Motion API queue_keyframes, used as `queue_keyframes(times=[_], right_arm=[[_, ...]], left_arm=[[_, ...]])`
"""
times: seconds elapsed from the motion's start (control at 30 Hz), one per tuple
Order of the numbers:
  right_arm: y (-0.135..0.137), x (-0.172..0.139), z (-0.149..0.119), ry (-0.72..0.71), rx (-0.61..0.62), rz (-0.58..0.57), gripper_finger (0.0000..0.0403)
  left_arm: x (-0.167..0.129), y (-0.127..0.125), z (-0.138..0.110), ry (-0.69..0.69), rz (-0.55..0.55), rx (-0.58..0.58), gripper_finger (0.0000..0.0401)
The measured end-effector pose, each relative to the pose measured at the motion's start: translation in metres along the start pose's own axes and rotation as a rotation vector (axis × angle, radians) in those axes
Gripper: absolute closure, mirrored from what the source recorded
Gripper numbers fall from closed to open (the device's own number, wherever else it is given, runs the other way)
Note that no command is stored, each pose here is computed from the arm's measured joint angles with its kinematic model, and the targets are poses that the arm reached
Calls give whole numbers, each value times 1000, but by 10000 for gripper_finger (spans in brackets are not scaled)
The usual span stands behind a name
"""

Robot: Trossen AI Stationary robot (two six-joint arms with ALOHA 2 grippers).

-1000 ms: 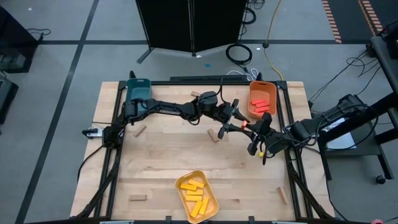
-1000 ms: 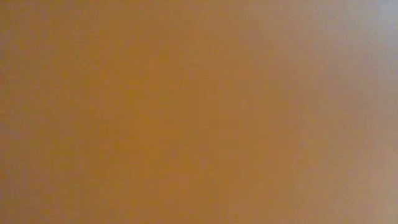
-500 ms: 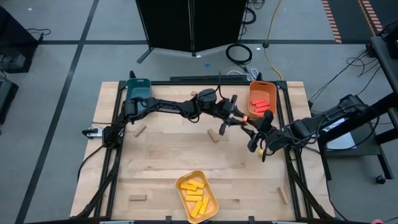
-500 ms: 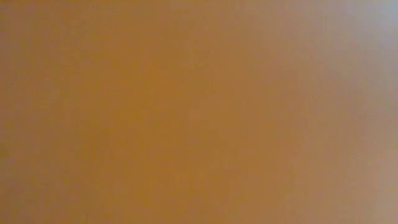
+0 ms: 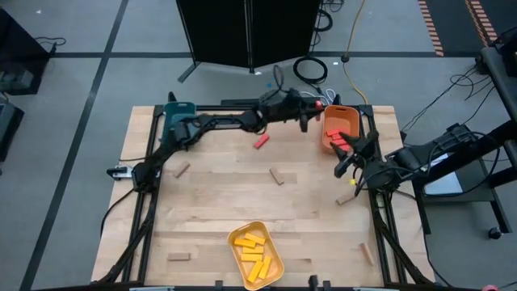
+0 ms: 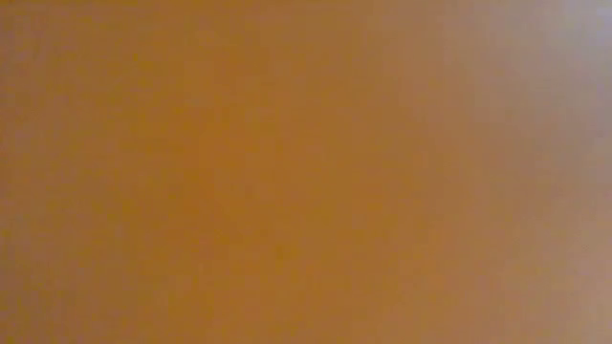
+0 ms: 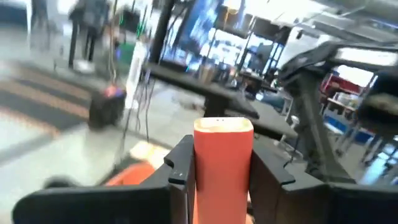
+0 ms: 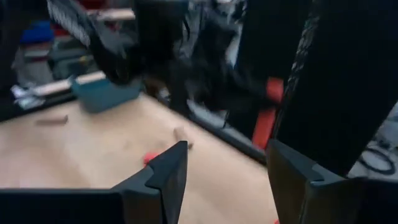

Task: Sort blocks
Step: Put the red block into the orange bin

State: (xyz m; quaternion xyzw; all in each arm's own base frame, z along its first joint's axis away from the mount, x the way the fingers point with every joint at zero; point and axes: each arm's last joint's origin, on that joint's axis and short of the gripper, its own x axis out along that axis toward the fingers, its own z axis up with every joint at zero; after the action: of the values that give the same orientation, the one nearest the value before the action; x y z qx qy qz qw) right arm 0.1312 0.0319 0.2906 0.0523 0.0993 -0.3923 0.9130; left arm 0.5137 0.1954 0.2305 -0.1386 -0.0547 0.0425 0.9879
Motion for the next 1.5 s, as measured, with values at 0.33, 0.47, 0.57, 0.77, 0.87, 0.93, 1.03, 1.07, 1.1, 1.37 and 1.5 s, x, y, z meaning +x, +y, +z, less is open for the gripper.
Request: queue_keyframes(times=[0.33, 0.47, 0.57, 0.77, 0.87, 0.93, 1.03, 1.07, 1.1, 1.37, 1.5], right_arm=[[-2, -3, 13, -78, 35, -15, 241], [-1, -4, 20, -111, 35, -22, 241], [0, -5, 26, -142, 37, -34, 241], [1, -6, 33, -173, 50, -35, 241], [1, -7, 35, -178, 67, -32, 241], [1, -7, 35, -180, 75, -31, 241], [1, -7, 36, -183, 86, -29, 241], [1, -7, 36, -182, 85, -29, 241], [2, -7, 36, -182, 84, -30, 241], [5, -5, 36, -187, 103, -25, 241], [8, -4, 36, -186, 100, -25, 241]], left_arm=[[46, 34, -62, 9, 87, -250, 317], [48, 32, -66, 66, 109, -284, 317], [53, 18, -72, 75, 82, -254, 317], [65, -21, -84, 64, 30, -105, 317], [66, -27, -93, 74, 56, -77, 317], [66, -26, -96, 74, 77, -69, 317], [65, -22, -98, 90, 103, -67, 317], [65, -19, -101, 89, 109, -61, 317], [65, -17, -101, 87, 112, -49, 317], [62, -9, -117, 206, 70, -64, 313], [61, -9, -121, 263, 26, -85, 250]])
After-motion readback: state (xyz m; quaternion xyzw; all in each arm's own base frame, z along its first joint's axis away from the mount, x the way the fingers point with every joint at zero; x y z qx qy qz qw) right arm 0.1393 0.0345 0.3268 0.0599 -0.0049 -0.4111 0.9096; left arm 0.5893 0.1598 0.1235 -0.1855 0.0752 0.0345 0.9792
